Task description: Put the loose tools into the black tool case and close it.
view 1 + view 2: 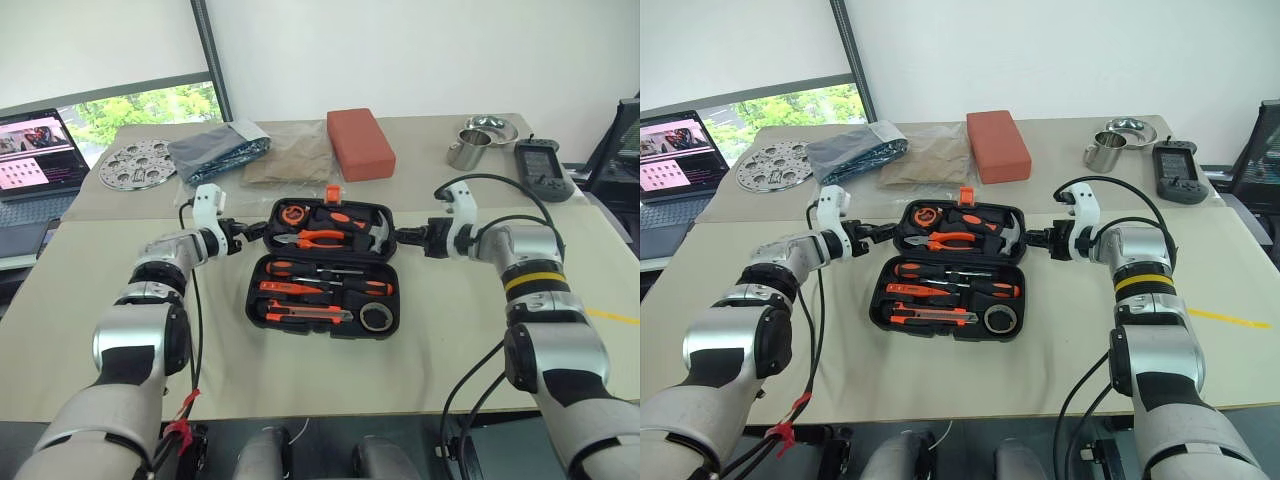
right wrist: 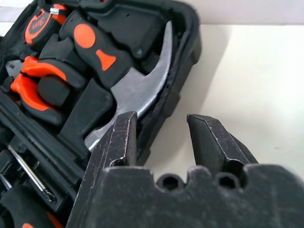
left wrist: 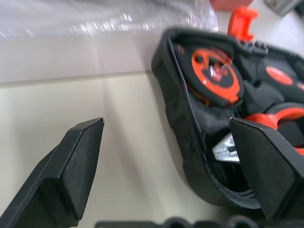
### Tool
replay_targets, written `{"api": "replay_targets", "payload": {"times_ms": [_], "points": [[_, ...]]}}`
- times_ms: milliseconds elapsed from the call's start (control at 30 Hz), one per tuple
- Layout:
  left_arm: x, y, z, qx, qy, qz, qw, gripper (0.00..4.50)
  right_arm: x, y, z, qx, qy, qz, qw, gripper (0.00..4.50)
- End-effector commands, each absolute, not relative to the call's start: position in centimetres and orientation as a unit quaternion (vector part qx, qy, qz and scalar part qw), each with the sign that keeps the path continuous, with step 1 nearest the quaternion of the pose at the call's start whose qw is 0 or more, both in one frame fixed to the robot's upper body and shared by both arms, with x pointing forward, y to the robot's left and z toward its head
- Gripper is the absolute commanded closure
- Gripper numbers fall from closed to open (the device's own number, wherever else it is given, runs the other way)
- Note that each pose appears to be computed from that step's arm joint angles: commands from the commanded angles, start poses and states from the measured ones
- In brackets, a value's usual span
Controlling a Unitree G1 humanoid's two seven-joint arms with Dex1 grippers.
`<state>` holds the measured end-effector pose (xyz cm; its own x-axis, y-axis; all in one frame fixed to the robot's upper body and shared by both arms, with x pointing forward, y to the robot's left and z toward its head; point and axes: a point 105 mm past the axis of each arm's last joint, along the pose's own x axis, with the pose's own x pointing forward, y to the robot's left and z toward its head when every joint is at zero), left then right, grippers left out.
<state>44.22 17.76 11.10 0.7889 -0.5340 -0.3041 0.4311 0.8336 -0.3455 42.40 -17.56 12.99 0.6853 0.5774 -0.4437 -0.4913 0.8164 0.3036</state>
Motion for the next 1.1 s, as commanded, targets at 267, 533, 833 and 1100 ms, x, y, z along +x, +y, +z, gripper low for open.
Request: {"api": "replay_targets", "payload": {"times_ms": [267, 533, 833, 1100], "points": [[45.3, 17.3, 12.9, -0.138, 0.17, -0.236, 0.947, 0.0, 42.6, -16.3, 14.3, 0.085, 0.245, 0.316, 0.913, 3.88], [45.6, 16.8, 12.7, -0.138, 0.173, -0.219, 0.95, 0.26, 42.3, -16.1, 14.1, 0.073, 0.244, 0.329, 0.91, 4.49], [45.5, 15.7, 12.9, -0.143, 0.165, -0.251, 0.943, 3.37, 42.3, -16.3, 14.4, 0.072, 0.234, 0.324, 0.914, 4.5], [44.7, 15.8, 14.3, -0.146, 0.129, -0.324, 0.926, 4.44, 42.5, -16.5, 16.3, 0.06, 0.156, 0.331, 0.929, 4.5]]}}
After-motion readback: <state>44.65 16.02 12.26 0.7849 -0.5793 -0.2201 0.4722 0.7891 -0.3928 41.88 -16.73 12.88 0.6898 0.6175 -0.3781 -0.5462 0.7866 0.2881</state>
